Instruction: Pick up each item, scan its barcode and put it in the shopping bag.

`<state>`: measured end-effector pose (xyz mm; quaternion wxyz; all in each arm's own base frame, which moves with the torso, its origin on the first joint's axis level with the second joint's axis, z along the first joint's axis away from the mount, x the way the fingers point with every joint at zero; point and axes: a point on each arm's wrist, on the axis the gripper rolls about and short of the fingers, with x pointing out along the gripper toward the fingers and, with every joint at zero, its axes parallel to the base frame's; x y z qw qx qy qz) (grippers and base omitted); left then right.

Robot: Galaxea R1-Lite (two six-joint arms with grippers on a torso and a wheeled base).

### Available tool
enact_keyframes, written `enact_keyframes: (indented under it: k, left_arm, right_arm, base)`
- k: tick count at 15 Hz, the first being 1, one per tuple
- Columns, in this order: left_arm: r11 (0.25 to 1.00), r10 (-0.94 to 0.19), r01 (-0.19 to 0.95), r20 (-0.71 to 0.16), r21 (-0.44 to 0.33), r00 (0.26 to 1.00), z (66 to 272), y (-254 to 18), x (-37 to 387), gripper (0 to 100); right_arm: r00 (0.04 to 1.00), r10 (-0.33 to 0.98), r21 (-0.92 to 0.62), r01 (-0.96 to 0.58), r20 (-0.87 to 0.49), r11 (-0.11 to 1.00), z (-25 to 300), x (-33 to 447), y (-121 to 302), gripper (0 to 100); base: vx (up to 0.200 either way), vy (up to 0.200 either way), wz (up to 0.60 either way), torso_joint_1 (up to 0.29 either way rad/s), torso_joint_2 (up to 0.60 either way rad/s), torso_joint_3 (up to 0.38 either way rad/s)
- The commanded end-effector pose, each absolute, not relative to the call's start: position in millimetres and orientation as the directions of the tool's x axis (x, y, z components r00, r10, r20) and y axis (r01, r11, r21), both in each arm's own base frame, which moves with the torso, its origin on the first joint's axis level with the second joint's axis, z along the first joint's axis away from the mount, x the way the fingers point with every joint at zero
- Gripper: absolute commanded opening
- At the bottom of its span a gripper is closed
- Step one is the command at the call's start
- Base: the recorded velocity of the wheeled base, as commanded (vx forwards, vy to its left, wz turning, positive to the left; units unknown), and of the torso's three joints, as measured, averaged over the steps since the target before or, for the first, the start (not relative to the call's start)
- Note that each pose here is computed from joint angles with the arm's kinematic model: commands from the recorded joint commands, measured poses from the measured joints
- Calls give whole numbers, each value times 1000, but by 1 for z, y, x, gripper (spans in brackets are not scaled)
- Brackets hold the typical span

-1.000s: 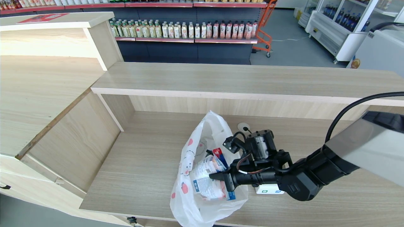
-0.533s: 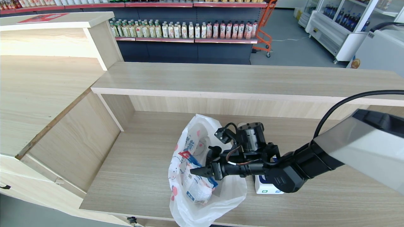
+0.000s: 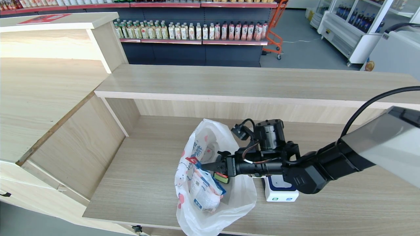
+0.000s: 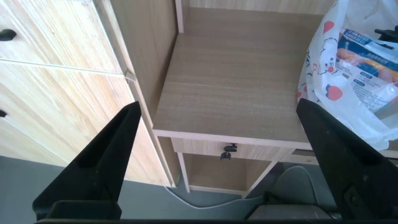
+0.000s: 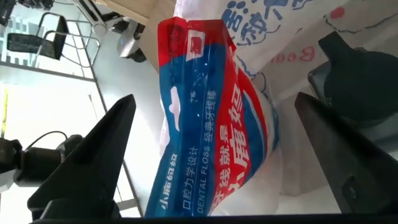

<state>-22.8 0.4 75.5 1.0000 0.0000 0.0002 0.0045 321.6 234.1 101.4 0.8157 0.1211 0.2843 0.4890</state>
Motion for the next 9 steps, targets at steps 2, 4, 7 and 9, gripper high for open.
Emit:
enact_keyframes:
  k: [2,4,7,9]
  left_arm:
    - [1000,9,-9,0,0,1000,75,0,-23,100]
    - [1000,9,-9,0,0,1000,75,0,-23,100]
    - [1000,9,-9,0,-2,1000,75,0,-23,100]
    - [1000,9,-9,0,-2,1000,75,0,-23,100]
  right_arm:
    - [361,875,491,-726,-324,481,113,317,229,100]
    - [357,880,531,-702,-313,474,117,318,227,100]
    - [388,880,586,-659,-273,472,129,320,219,100]
    - [395,887,623,-637,-240,453,139,319,218,100]
  base:
    - [0,0,0,0,0,0]
    - [0,0,0,0,0,0]
    - [0,0,0,0,0,0]
    - [0,0,0,0,0,0]
